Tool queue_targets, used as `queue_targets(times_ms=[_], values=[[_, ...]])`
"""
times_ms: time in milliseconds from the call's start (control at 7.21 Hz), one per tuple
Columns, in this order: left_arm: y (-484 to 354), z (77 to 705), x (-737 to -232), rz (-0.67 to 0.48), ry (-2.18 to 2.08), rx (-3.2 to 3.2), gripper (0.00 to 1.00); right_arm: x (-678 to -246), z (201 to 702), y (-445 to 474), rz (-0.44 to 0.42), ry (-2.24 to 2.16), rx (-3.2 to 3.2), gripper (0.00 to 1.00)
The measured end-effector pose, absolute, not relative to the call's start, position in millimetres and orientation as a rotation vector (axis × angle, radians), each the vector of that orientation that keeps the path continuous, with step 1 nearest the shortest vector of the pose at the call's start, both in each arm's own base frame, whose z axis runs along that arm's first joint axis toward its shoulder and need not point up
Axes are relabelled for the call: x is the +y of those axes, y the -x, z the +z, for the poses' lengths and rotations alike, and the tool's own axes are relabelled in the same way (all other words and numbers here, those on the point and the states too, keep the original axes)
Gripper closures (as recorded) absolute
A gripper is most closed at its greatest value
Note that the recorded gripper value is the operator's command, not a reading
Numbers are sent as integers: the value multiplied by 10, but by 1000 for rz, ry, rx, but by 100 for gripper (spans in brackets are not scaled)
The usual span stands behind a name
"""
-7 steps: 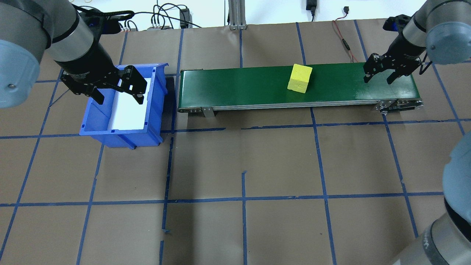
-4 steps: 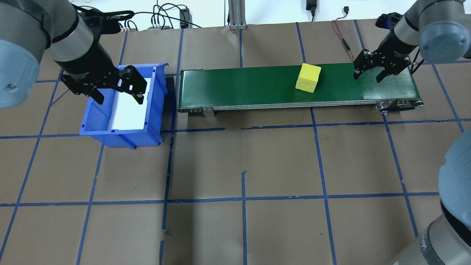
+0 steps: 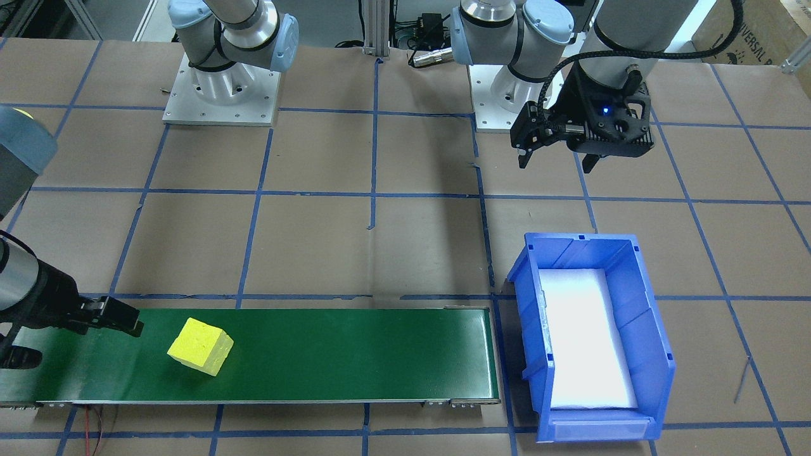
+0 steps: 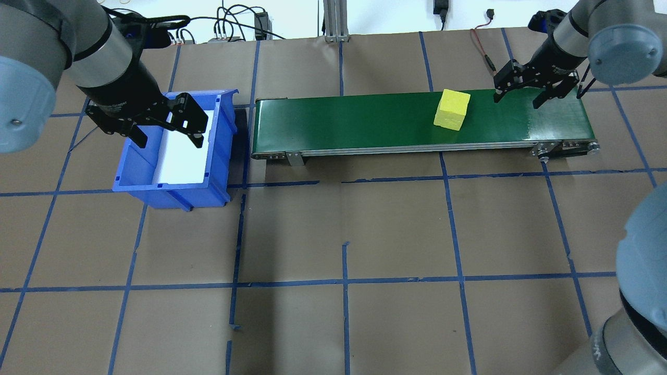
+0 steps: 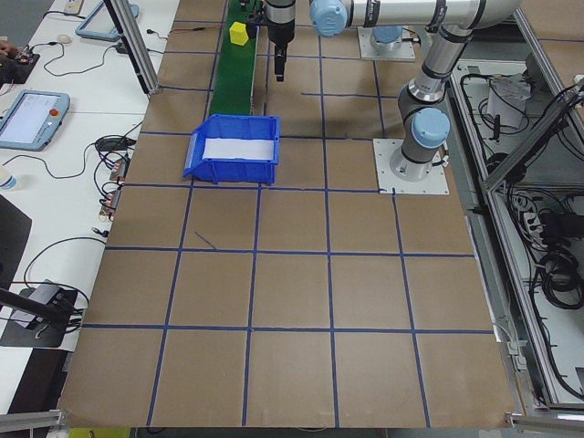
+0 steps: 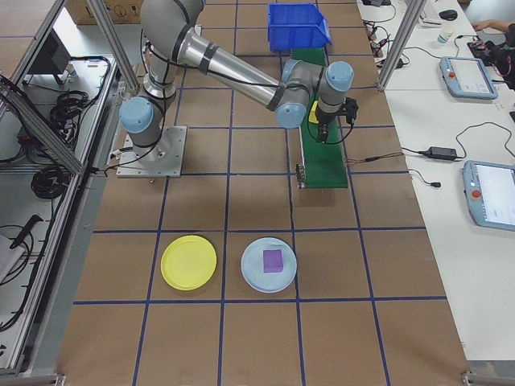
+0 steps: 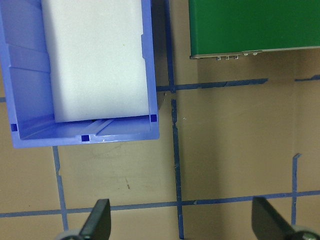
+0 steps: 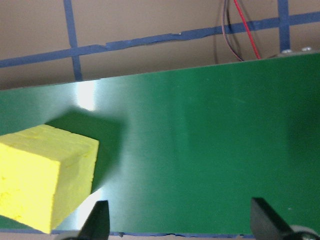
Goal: Move block left to right into plate
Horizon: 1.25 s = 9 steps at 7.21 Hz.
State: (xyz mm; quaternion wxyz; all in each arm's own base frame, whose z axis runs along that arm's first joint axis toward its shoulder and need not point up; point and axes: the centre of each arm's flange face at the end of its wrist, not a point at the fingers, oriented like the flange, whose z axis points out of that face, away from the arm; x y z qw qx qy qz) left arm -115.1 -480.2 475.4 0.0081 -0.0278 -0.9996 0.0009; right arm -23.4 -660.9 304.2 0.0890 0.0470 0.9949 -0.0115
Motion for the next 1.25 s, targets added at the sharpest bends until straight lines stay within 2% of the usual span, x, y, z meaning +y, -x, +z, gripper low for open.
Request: queue_targets(times_ms=[416,970,1248], values=[[1151,4753,-4802,3,87,-3124,0,-6716,3067,-295,-56,-208,2965,0],[1151,4753,-4801,2,87,-3124,0,-6864,2745,-303,-10,-217,2967,1],[1151,4752,-4801,1,87,-3124,0,-6849,2611,-260,22,-223,3001,17]])
